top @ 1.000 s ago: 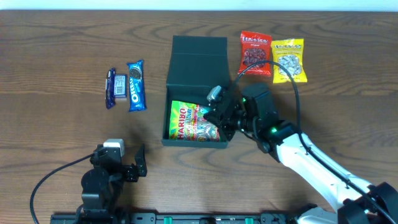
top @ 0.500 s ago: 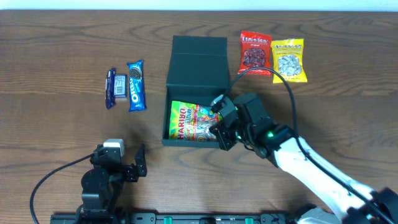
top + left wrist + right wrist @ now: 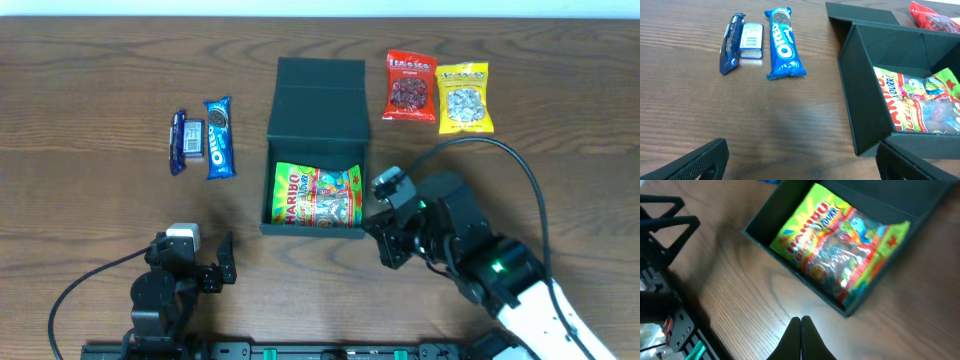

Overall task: Pack container
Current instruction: 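Release the Haribo bag in the box and retract the right gripper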

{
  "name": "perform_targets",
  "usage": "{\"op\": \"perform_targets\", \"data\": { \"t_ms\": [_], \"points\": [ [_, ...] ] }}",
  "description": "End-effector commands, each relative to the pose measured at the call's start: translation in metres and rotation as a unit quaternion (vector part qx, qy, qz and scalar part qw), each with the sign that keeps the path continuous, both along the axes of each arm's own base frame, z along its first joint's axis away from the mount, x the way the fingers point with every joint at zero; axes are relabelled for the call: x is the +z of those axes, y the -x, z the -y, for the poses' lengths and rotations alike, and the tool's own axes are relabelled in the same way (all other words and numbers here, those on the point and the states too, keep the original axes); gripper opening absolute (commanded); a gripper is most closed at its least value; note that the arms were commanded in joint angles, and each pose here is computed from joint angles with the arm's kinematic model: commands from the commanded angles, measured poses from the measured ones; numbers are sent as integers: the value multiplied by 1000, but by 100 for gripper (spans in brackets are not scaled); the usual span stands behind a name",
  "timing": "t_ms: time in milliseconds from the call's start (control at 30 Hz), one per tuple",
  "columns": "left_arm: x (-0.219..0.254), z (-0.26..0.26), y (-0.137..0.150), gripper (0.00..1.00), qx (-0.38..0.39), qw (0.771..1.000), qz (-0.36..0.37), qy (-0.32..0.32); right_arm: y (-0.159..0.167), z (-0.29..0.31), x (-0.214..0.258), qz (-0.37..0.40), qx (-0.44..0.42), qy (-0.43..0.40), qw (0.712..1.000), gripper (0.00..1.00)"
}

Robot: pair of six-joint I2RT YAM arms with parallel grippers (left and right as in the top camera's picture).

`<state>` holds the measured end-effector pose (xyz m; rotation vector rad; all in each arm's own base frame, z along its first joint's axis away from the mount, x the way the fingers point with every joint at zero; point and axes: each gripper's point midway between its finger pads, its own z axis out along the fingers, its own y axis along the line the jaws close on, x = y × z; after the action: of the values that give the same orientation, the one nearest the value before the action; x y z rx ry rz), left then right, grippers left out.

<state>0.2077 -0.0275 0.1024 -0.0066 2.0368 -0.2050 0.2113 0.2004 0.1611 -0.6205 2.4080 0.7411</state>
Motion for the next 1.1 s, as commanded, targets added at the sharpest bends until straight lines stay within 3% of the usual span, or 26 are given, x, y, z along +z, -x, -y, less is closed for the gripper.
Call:
{"op": "perform_targets", "data": {
  "t_ms": [0,133,567,1067],
  "points": [
    [-5,-3,0,95,8,1000,-3,1,-7,11,-5,-14,-60,19,998,2],
    [-5,-3,0,95,8,1000,-3,1,-23,17,-17,-45,-142,20,989,2],
    [-5,-3,0,95,8,1000,-3,1,-43,4,-84,-139,-194,52,970,1],
    [-5,-3,0,95,8,1000,-3,1,-48,21,-98,-138,-226,92,960,1]
  ]
}}
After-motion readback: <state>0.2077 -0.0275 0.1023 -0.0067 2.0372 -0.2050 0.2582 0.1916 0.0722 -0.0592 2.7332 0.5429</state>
